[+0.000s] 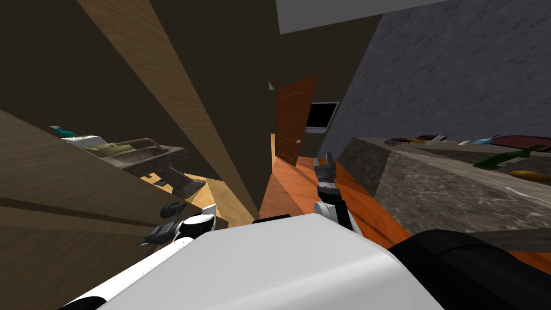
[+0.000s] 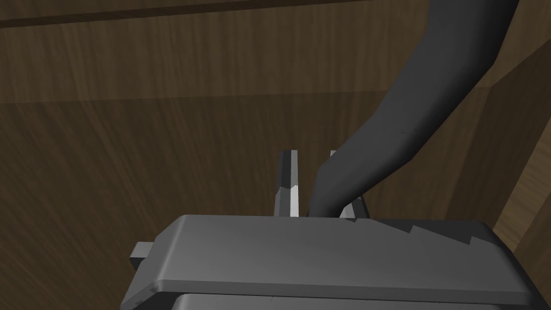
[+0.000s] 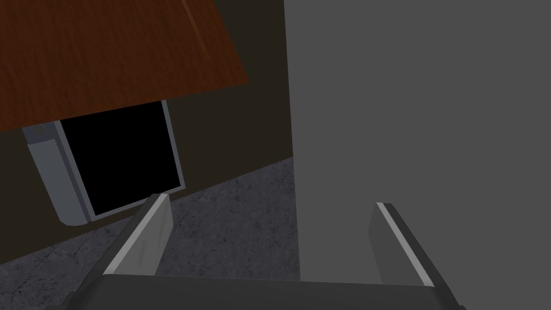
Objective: Push the door open
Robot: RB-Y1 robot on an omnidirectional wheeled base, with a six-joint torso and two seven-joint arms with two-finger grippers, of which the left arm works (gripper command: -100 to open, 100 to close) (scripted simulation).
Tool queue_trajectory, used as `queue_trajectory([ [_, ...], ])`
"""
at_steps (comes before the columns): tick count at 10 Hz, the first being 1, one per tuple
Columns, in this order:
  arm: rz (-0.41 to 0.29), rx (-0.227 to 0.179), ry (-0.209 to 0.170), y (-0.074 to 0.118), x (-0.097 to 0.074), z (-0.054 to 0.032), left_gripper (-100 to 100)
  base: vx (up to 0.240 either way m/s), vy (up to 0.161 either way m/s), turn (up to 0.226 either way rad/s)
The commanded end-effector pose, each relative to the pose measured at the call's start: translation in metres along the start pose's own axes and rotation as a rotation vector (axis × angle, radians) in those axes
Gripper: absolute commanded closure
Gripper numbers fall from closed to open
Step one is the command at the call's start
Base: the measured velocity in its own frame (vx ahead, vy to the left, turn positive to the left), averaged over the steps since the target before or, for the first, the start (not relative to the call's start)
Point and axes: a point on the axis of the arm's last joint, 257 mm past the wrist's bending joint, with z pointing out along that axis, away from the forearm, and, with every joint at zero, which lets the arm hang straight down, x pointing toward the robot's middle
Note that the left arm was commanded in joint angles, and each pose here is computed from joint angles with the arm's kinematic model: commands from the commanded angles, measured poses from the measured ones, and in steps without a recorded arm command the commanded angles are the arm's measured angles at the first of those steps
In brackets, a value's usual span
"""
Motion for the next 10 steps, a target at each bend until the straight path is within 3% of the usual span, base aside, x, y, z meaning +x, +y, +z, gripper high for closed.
queue_trajectory([
  [1,0.004,0.0,-0.011,0.001,-0.0056,0.0024,100,-0.001,0.012,-0.005],
  [10,0.008,-0.005,-0.024,0.0024,-0.0084,0.0011,100,-0.001,0.006,-0.005],
])
